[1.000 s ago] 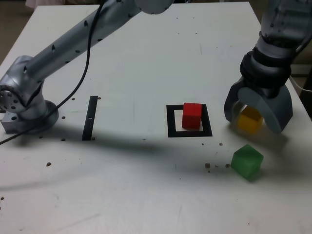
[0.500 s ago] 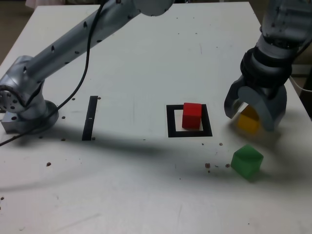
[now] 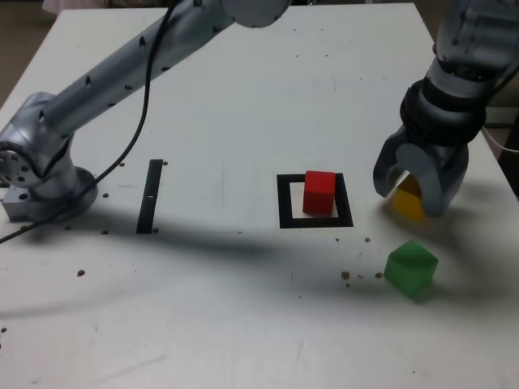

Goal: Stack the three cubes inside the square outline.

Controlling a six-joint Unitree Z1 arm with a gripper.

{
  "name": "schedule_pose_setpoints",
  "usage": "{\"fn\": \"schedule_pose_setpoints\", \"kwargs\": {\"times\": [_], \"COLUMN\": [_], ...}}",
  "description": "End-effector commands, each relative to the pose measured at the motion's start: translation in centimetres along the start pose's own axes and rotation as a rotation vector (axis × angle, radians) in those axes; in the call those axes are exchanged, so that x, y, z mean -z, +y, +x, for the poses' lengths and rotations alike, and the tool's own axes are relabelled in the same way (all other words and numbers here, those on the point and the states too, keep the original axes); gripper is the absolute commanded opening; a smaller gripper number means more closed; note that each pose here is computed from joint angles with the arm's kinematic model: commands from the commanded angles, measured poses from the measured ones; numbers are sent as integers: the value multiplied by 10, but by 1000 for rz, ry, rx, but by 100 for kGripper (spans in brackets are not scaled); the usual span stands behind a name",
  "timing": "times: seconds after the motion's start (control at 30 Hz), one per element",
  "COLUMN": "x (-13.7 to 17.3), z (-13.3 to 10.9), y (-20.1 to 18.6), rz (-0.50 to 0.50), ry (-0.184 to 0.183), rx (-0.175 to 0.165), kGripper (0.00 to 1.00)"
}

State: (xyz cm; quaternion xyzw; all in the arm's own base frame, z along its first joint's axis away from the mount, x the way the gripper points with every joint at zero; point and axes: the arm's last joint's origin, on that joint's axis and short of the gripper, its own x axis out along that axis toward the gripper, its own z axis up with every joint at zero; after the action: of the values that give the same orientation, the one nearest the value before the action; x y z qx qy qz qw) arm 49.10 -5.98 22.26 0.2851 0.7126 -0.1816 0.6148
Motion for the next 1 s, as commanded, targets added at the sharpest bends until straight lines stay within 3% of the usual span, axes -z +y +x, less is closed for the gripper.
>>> {"fn": "schedule_pose_setpoints", "kwargs": {"times": [0.0,0.27,0.57,0.73,0.97], "x": [0,2,24,43,73], "z": [2,-2,-36,-55,-71], "y": [0,-1,-10,-18,-32], "rz": [1,-3,-80,-145,-300], "ry": [9,5,-29,-35,-12], "rx": [7,7,12,19,29], "kGripper": [29,29,29,29,29]}}
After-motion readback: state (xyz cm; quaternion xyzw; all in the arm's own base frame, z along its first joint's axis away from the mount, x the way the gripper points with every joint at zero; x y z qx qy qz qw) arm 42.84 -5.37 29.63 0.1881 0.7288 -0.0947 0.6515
